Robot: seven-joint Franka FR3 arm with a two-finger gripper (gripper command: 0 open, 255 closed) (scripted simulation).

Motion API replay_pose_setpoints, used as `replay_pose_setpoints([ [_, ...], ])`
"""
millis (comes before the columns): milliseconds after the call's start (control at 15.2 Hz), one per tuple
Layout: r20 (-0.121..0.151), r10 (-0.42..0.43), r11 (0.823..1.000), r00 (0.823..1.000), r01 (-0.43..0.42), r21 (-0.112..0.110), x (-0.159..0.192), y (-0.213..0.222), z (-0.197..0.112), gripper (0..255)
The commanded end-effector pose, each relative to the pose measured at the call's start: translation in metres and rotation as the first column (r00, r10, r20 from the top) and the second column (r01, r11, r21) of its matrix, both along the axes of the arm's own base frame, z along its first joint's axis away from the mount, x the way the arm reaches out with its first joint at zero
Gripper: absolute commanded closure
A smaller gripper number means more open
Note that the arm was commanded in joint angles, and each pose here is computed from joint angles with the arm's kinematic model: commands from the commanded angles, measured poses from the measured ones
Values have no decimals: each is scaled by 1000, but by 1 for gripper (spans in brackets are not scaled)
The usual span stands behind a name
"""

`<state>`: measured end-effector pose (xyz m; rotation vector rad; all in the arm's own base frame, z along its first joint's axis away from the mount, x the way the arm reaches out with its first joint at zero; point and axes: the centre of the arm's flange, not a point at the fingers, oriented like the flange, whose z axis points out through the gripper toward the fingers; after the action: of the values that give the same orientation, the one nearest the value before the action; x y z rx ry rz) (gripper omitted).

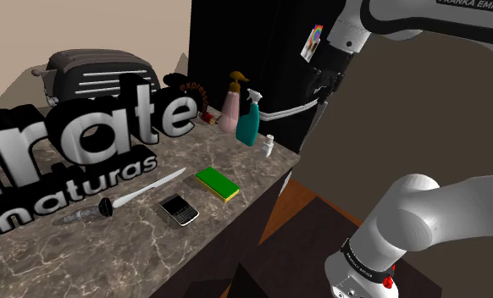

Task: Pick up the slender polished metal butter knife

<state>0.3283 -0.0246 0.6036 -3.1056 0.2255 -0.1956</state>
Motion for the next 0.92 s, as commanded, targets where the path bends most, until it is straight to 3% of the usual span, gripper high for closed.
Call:
replay_pose_setpoints([
  [0, 0, 0, 1000, 1000, 0, 0, 0, 0, 0, 0],
  [396, -24, -183, 983, 983, 183, -3, -1, 74, -35, 0],
  [594, -35, -273, 962, 961, 273, -6, 3, 111, -53, 0],
  [858, -50, -388, 922, 920, 388, -12, 13, 159, -76, 0],
])
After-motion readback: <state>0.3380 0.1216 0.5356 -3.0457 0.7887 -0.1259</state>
